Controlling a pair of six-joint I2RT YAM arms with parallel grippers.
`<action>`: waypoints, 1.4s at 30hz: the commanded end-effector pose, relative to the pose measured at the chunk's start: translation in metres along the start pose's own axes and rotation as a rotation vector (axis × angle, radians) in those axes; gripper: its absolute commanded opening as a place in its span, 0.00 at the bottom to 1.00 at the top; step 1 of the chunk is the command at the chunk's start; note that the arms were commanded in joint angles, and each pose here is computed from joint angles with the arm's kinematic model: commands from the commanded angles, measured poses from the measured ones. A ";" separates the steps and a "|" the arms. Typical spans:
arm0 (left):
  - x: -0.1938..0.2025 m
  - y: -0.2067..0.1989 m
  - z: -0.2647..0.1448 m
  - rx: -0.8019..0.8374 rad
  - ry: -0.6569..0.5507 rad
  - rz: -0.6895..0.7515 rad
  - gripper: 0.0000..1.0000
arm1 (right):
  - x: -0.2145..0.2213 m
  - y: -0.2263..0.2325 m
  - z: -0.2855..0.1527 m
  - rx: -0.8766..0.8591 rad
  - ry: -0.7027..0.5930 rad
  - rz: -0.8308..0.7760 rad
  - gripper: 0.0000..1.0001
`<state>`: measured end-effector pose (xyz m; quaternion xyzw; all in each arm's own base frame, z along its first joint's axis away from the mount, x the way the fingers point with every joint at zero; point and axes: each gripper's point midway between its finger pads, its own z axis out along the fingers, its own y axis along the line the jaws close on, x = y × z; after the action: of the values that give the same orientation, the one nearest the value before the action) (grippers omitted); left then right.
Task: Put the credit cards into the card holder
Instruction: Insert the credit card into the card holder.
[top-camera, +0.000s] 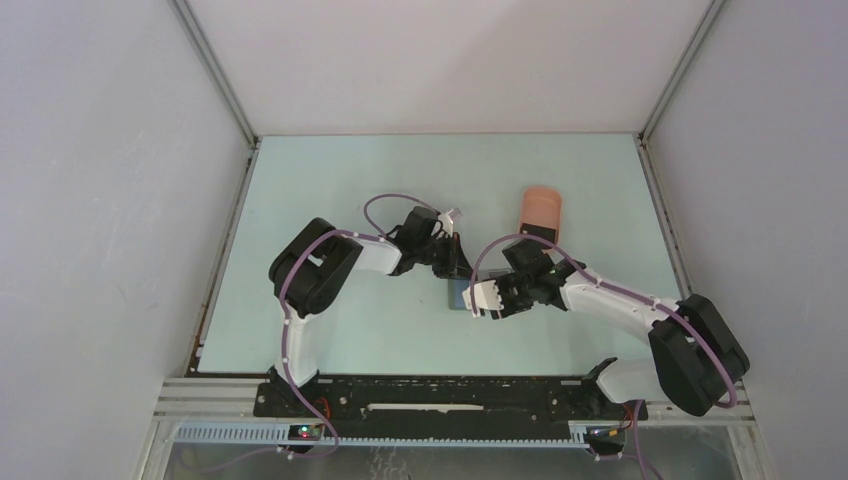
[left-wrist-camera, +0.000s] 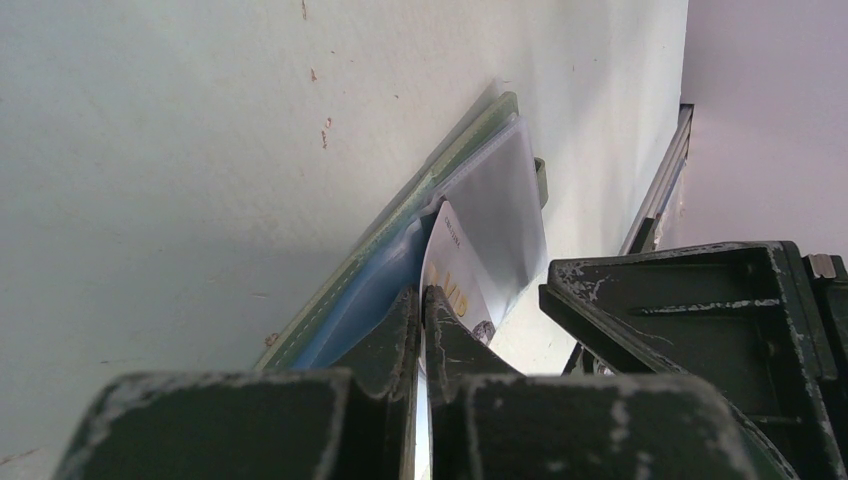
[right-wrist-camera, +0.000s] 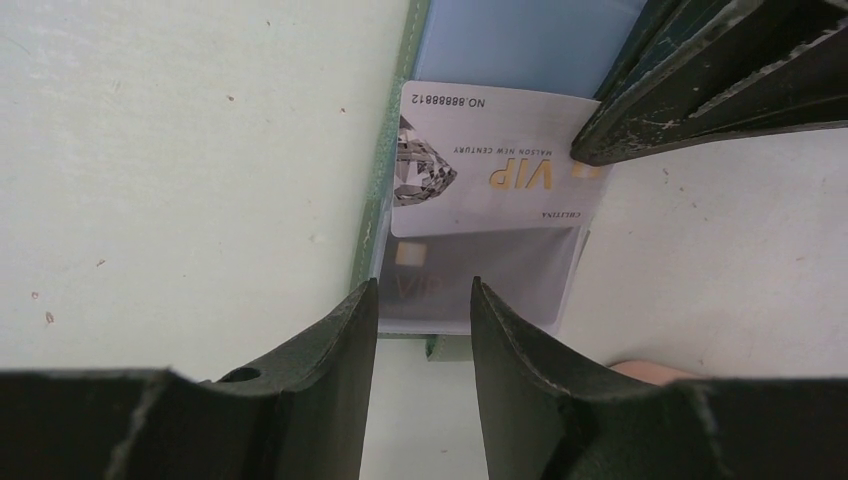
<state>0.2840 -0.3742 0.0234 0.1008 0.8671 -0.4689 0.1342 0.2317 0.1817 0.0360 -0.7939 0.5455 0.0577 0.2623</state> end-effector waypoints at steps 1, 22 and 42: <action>0.011 0.016 0.006 -0.054 0.030 -0.009 0.06 | -0.022 -0.020 -0.012 0.071 -0.075 -0.013 0.48; 0.012 0.014 0.010 -0.041 0.044 -0.004 0.06 | -0.074 -0.047 -0.022 0.140 -0.241 -0.054 0.40; 0.012 0.010 0.011 -0.043 0.055 0.014 0.06 | -0.100 -0.040 -0.026 0.123 -0.307 -0.153 0.37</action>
<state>0.2835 -0.3781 0.0223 0.1065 0.8648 -0.4738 0.1274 0.2181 0.2537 0.0917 -0.8022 0.4521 0.1311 0.3673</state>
